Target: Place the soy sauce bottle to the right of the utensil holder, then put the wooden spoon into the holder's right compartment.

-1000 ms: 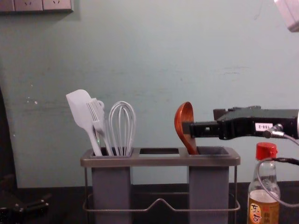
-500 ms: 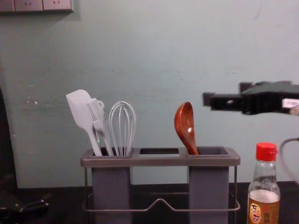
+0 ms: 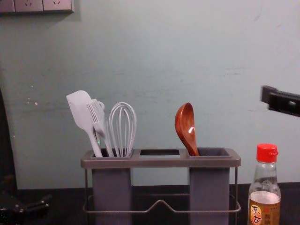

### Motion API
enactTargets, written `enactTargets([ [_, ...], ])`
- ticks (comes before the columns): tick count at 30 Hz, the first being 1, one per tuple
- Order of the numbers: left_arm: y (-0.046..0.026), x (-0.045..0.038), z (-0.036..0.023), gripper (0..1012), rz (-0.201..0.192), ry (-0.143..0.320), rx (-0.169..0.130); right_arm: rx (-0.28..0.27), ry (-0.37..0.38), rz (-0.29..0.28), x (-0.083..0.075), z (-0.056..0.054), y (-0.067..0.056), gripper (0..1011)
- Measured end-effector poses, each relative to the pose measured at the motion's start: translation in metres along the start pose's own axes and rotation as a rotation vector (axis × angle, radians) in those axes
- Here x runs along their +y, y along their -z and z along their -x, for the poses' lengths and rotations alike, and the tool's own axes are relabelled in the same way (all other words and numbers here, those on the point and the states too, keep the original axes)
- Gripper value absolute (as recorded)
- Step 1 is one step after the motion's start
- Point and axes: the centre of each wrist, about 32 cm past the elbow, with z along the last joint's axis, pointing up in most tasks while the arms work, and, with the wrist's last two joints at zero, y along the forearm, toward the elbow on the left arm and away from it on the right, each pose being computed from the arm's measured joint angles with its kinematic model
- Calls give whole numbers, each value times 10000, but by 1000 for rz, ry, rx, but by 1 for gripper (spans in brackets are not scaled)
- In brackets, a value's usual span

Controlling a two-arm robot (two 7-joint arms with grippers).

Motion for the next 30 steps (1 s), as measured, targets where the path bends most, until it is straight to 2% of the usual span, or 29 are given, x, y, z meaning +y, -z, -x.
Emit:
enactTargets([
  [4,0,0,0,1005,0,0,0,-12,36,-26,-142,37,112,1002],
  [9,0,0,0,1005,0,0,0,3,65,-16,-251,57,291,1002],
  [17,0,0,0,1005,0,0,0,54,78,43,-290,84,554,1002],
  [30,0,0,0,1005,0,0,0,81,74,120,-279,168,806,1002],
])
